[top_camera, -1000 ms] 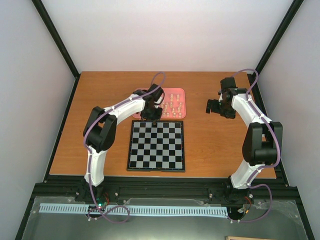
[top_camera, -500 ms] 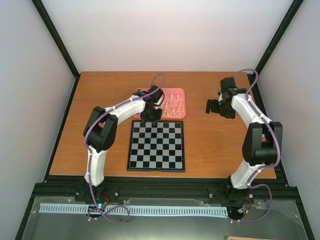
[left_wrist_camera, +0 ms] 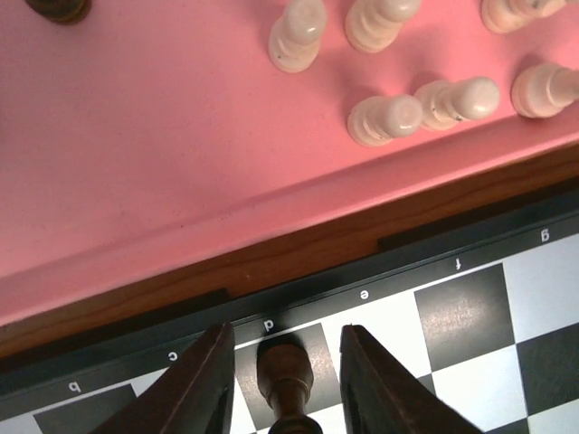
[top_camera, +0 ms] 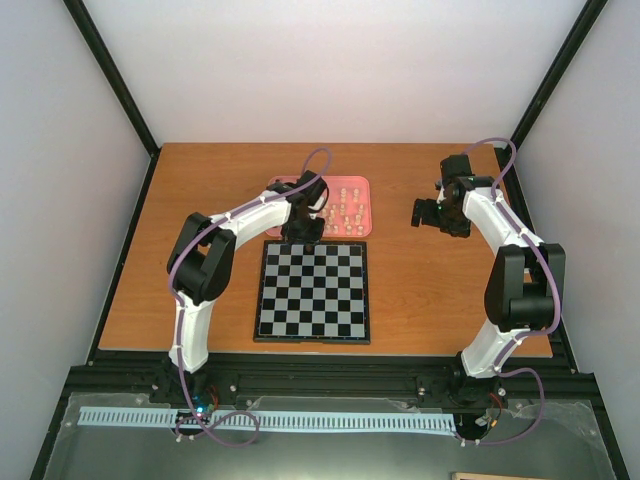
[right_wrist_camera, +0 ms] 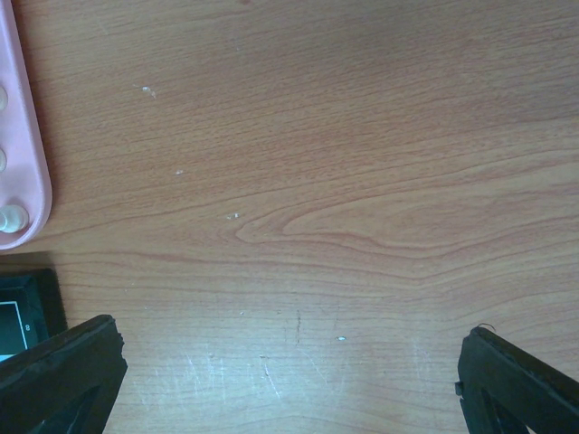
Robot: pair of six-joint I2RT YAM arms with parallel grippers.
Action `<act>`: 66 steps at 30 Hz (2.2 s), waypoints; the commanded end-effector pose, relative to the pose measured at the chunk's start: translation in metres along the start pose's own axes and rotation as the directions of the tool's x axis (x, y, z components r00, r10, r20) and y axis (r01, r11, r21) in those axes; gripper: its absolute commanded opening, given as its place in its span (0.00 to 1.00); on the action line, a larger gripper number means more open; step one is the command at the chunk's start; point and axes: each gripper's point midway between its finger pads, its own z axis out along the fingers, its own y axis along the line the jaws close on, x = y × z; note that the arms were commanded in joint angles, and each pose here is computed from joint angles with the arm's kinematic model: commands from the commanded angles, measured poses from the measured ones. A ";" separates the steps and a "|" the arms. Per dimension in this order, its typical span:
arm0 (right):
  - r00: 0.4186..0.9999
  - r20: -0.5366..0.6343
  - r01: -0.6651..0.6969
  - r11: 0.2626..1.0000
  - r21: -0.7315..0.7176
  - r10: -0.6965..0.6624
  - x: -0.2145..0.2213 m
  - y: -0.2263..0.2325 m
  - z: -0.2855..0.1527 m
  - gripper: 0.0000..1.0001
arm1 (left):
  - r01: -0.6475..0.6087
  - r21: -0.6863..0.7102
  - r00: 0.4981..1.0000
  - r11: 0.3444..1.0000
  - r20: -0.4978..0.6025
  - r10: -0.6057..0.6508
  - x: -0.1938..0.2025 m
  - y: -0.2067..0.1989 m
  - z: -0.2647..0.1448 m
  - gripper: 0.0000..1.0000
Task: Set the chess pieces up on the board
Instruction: Place the chess piece on the chessboard, then pick up the chess piece from the storage box.
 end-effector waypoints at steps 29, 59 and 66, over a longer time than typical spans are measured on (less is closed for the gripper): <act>1.000 0.001 0.000 0.999 -0.032 0.000 -0.004 0.008 0.005 1.00 | 0.102 -0.067 0.974 0.993 0.211 -0.086 -0.065 0.060 -0.111 0.82; 1.000 -0.020 0.007 1.000 -0.010 -0.008 -0.004 0.004 0.011 1.00 | 0.201 -0.136 0.979 0.970 0.069 -0.194 -0.052 0.123 -0.005 0.47; 1.000 -0.020 0.009 1.000 -0.008 -0.009 -0.004 0.004 0.012 1.00 | 0.200 -0.149 0.978 0.968 0.086 -0.189 -0.056 0.125 -0.008 0.46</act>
